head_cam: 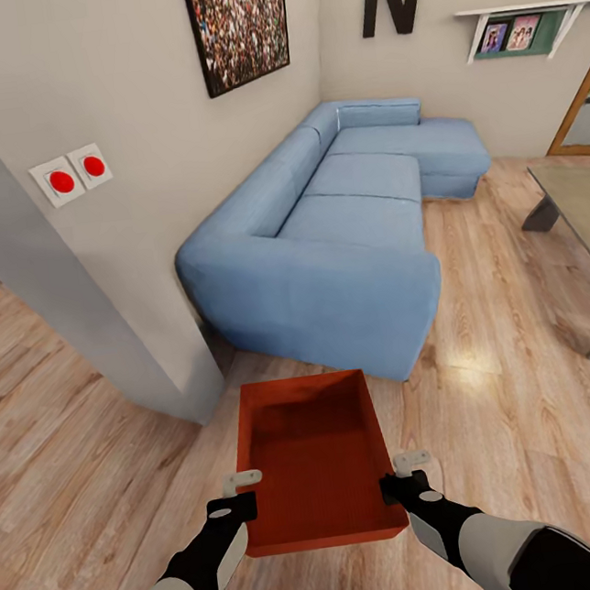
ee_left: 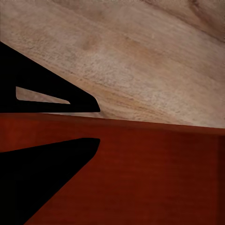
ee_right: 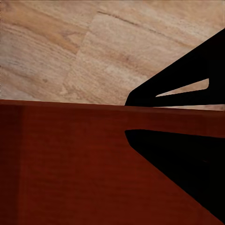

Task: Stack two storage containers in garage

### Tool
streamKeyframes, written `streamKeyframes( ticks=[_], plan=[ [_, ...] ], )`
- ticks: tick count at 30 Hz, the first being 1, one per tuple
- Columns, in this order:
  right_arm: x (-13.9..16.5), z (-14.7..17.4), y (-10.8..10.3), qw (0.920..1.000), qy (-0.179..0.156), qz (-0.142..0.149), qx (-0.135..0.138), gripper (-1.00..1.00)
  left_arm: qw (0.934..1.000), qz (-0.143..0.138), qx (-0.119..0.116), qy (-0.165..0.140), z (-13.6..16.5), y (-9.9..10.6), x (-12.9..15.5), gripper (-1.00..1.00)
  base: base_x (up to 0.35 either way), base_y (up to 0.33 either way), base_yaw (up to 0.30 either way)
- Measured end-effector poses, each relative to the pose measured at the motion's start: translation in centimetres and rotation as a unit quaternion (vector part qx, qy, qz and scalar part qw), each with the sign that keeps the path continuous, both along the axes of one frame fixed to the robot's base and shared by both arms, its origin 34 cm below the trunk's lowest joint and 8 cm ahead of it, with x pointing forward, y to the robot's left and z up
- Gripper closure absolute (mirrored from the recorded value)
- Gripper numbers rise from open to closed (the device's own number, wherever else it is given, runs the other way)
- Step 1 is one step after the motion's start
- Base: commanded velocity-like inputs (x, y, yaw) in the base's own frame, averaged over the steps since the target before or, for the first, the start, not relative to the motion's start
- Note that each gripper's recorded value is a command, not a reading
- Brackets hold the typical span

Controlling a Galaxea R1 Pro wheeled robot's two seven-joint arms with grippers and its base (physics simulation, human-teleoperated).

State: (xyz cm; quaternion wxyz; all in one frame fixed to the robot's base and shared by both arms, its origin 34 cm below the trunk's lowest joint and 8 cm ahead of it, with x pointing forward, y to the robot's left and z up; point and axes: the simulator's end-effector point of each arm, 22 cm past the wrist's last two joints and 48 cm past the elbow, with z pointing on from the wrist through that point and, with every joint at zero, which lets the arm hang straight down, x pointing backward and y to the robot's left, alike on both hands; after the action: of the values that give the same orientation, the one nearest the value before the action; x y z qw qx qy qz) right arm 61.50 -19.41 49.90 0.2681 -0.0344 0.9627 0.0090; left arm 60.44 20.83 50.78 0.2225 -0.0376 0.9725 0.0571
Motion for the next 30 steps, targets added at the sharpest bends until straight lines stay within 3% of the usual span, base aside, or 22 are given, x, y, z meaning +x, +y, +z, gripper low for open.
streamKeyframes(
  ticks=[30],
  plan=[
    [-0.1, 4.6, -0.1, 1.0, -0.003, -0.003, 0.001, 1.0, 1.0, -0.004, 0.002, -0.003, 4.6, -0.1, 0.1, 1.0, 0.0, 0.0, 0.0]
  ],
)
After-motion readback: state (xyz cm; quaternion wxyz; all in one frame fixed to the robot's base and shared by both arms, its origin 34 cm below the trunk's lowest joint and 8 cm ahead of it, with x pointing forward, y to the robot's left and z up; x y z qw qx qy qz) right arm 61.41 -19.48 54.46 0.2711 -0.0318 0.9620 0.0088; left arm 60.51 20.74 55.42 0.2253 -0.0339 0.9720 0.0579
